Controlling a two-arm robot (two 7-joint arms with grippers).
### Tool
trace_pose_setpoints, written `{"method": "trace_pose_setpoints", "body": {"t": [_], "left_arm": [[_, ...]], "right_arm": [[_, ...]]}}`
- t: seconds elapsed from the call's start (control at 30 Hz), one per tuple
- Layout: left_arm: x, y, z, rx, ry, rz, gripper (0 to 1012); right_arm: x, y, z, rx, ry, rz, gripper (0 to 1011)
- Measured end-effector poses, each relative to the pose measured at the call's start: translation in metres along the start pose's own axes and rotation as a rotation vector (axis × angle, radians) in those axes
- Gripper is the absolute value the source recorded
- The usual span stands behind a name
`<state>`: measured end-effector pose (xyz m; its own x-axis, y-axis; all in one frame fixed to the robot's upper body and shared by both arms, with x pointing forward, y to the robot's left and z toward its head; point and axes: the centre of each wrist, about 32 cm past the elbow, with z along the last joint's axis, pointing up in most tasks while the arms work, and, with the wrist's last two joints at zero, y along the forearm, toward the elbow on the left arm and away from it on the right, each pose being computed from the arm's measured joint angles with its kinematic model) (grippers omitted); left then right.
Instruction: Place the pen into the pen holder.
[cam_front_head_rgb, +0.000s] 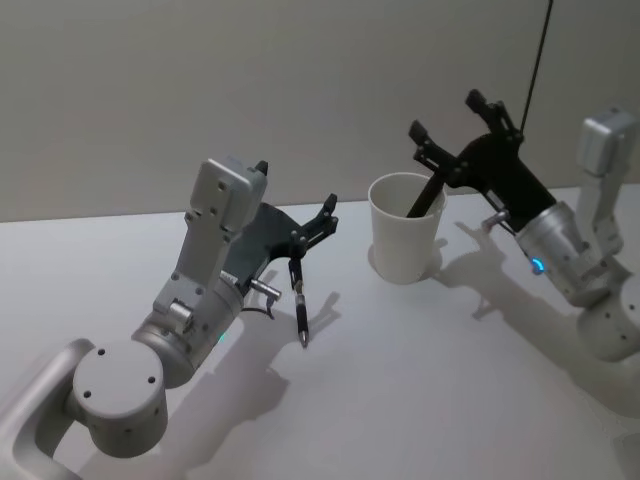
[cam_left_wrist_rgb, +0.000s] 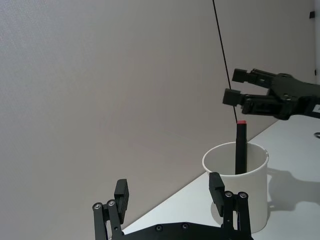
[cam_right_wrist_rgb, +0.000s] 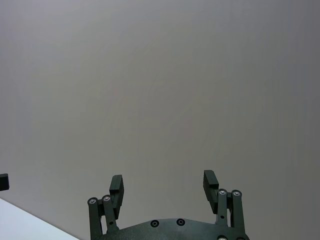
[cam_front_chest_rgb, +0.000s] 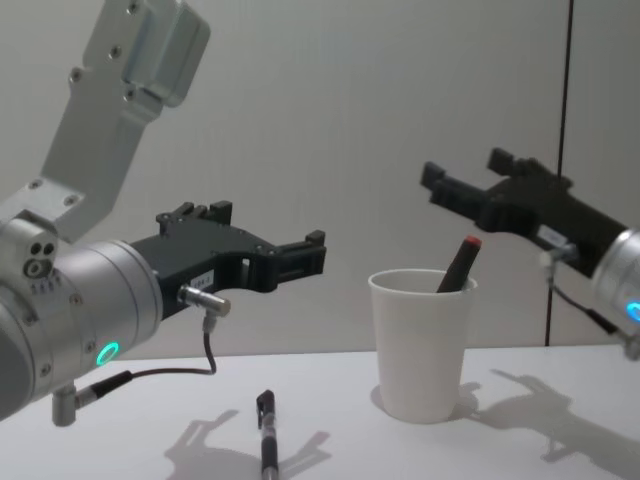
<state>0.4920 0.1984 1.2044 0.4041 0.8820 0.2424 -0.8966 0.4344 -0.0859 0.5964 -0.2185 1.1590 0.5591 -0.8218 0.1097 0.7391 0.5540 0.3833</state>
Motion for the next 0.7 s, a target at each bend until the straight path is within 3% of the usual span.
{"method": "trace_pose_setpoints", "body": {"t": [0.7], "left_arm": [[0.0000,0.0000,0.0000,0.000,0.000,0.000,1001]], "right_arm": [[-0.007,-0.058,0.032,-0.026,0.029,-0.150,1001]]}}
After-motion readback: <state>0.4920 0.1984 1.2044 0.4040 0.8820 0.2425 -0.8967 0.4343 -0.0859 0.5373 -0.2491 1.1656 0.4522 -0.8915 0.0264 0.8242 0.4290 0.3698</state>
